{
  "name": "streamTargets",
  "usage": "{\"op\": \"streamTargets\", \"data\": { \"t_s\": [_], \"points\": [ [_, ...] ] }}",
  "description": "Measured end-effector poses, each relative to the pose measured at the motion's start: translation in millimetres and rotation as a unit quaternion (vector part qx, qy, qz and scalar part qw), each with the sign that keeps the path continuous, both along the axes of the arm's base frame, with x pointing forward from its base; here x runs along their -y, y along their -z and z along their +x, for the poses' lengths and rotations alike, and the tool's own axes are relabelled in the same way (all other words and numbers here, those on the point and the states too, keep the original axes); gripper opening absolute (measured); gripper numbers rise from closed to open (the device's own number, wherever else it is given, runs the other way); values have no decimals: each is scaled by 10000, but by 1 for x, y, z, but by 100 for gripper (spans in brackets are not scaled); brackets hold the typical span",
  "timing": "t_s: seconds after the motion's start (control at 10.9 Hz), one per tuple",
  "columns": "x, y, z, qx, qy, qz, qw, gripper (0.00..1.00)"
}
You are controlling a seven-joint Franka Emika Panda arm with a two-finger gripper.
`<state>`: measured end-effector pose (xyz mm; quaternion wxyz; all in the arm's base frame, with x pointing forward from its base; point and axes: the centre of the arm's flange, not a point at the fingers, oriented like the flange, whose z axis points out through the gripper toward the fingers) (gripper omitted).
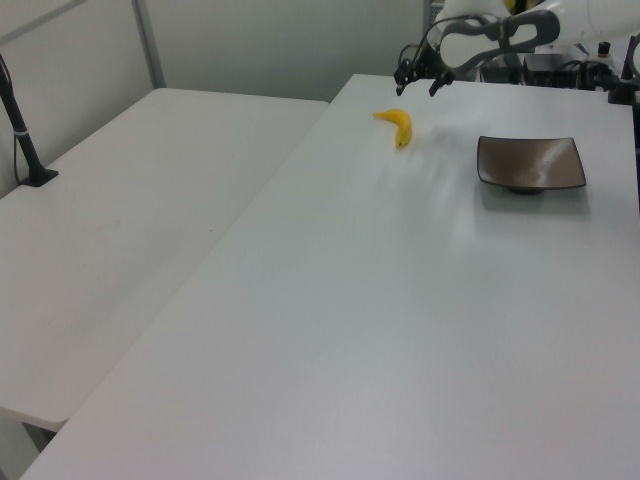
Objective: Bananas placed on a ceramic plate
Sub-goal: 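Lower the gripper onto the yellow banana and close on it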
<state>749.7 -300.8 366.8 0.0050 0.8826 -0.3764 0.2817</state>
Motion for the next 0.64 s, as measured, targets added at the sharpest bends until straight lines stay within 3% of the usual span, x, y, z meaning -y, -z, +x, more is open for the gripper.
{"op": "streamTargets", "data": {
  "t_s": [0.28,0.64],
  "points": [
    [-20,43,13,113,-176,-120,9997,100],
    [-23,66,15,135,-239,-252,9993,100]
  ]
}}
